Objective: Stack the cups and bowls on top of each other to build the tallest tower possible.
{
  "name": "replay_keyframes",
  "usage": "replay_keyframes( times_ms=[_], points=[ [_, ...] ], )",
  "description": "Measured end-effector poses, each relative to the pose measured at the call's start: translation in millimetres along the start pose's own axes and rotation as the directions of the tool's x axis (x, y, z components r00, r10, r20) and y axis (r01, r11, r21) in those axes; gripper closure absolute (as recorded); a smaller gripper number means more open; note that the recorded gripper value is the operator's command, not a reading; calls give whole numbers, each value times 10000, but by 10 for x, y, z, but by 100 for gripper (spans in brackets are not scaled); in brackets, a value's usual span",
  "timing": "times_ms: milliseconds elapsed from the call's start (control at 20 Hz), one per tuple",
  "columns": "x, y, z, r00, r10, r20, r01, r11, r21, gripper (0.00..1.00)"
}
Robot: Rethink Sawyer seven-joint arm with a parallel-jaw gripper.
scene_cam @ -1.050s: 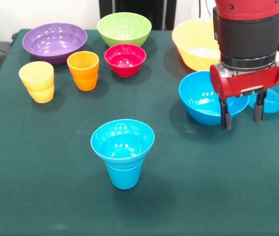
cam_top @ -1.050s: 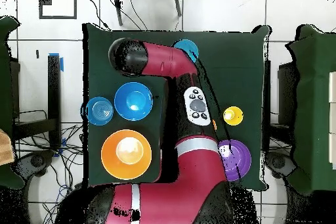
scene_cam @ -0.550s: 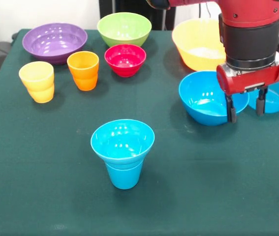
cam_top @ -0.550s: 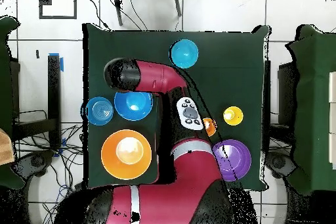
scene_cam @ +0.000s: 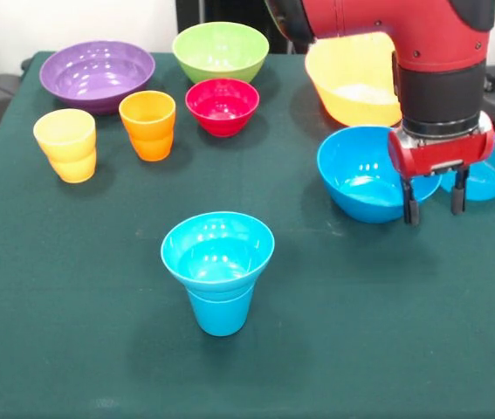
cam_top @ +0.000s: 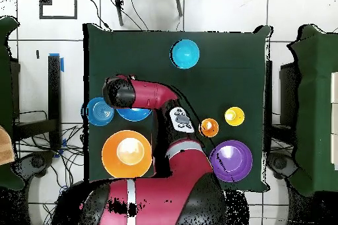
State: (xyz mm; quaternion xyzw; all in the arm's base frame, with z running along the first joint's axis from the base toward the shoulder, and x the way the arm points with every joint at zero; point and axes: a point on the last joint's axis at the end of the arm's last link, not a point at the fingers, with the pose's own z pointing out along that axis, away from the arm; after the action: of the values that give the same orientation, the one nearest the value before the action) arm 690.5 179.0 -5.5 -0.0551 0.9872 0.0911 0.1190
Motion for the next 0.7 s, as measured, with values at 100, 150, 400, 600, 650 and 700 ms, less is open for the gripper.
replay_keyframes(
  times_ms=[100, 150, 400, 600, 650, 700],
  points=[
    [41, 37, 79, 9998, 28, 174, -29, 10000, 34, 0],
    [61, 59, 122, 9996, 41, 273, -42, 10000, 51, 0],
    [199, 171, 364, 9981, -6, 608, 0, 10000, 98, 0],
    [280, 169, 452, 9981, -64, 617, 56, 9999, 123, 0],
    [309, 151, 471, 9983, -99, 575, 92, 9999, 132, 0],
    [321, 135, 476, 9983, -126, 561, 118, 9998, 144, 0]
  ],
)
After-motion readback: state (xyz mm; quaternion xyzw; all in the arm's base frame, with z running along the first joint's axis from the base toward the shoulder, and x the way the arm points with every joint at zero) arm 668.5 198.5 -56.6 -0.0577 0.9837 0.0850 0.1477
